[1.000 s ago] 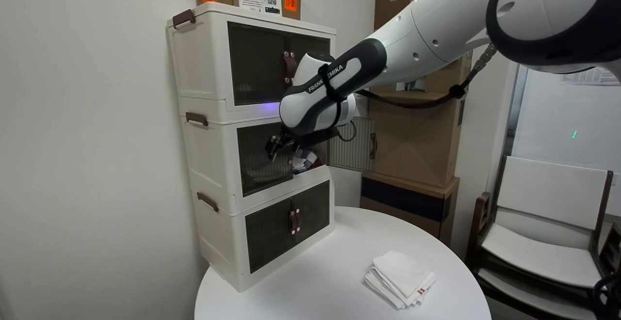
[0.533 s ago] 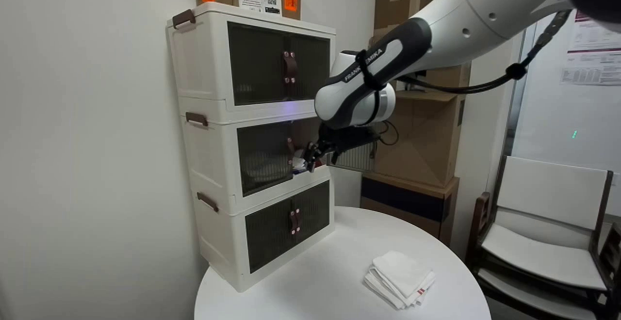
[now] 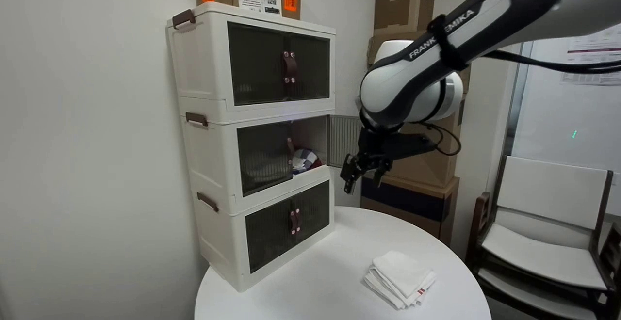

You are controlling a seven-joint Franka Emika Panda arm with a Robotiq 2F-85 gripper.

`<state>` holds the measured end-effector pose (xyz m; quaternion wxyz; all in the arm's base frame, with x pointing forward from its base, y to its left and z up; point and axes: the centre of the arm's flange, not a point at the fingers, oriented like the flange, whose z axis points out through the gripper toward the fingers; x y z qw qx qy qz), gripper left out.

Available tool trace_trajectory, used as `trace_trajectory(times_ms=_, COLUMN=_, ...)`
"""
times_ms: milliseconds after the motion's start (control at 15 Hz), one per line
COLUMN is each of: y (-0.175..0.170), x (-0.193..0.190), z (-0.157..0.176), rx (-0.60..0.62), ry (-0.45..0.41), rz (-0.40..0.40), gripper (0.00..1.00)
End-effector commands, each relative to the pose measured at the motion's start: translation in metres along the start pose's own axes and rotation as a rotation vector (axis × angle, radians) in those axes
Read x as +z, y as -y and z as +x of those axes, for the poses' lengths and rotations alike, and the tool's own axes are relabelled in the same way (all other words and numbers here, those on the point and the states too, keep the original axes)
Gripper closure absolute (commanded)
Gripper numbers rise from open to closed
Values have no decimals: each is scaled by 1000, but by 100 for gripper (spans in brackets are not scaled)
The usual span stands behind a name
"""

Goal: Close the middle left cabinet door

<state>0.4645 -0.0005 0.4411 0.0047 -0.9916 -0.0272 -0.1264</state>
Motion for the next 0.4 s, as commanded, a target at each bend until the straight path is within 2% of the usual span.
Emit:
trace_trajectory(times_ms=0, y=29, x=-31, z=-83, rx=20, ry=73, rz=-5, gripper=0)
trace_trajectory(times_ms=67, y=12, x=-8, z=-35, rx=8, ry=50, rz=2, gripper=0)
trace_trajectory(times_ms=200, y=21, x=-15, z=-62, rx=10, ry=71, rz=-2, gripper=0)
trace_trajectory(times_ms=333, y=23, x=-19, z=-71, rx=10, ry=64, rz=-4, gripper=0)
